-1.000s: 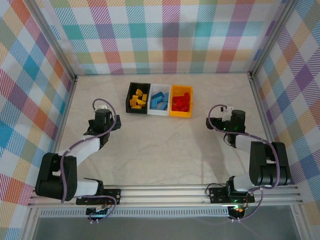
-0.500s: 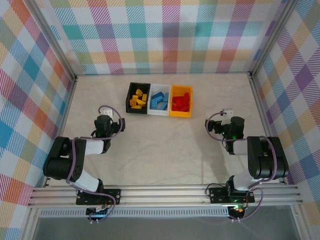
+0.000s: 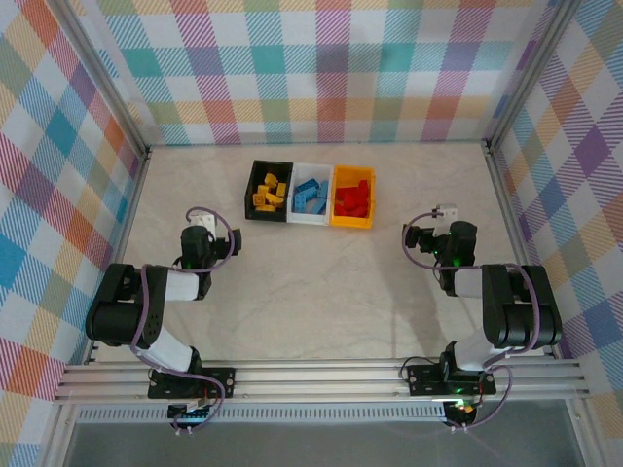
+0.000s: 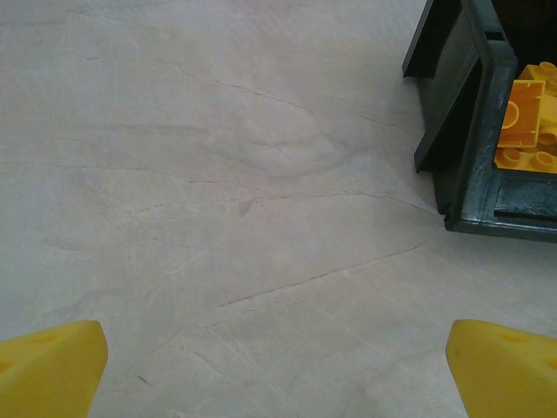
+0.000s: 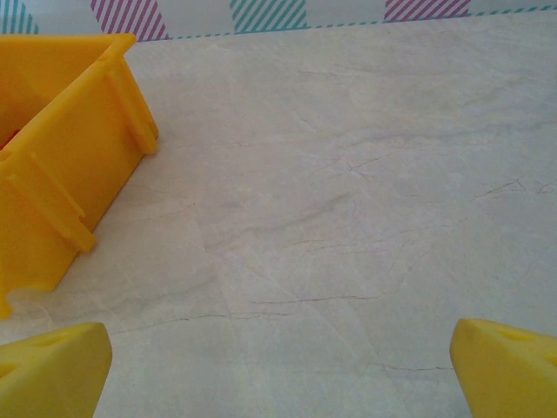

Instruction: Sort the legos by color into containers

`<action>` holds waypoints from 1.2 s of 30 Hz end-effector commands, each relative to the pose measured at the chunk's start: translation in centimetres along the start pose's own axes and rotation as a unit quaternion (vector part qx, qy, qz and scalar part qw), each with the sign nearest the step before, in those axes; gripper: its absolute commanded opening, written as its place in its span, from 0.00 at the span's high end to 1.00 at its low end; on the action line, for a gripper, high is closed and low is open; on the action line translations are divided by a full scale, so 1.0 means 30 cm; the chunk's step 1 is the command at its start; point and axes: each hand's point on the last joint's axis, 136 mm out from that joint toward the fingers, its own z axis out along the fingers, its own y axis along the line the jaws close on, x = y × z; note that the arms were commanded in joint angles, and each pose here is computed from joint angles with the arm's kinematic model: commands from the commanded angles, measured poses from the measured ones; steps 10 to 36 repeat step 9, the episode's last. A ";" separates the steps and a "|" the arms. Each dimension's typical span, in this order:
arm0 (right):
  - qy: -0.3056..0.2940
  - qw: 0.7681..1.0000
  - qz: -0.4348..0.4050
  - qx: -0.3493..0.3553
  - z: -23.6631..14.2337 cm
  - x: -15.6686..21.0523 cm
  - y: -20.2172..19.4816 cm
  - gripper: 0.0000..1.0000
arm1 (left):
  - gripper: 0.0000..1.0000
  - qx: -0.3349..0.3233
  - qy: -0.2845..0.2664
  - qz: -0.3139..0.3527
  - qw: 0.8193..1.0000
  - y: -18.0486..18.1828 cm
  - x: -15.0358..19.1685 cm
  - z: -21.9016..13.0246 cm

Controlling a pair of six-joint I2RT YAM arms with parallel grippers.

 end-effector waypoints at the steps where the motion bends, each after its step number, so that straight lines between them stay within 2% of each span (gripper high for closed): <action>1: -0.007 1.000 0.003 -0.002 0.006 -0.016 0.006 0.00 | 0.00 0.006 -0.019 -0.008 1.000 -0.002 -0.036 0.001; 36: -0.009 1.000 0.002 -0.003 0.004 -0.019 0.009 0.00 | 0.00 0.006 -0.020 -0.008 1.000 -0.001 -0.038 0.002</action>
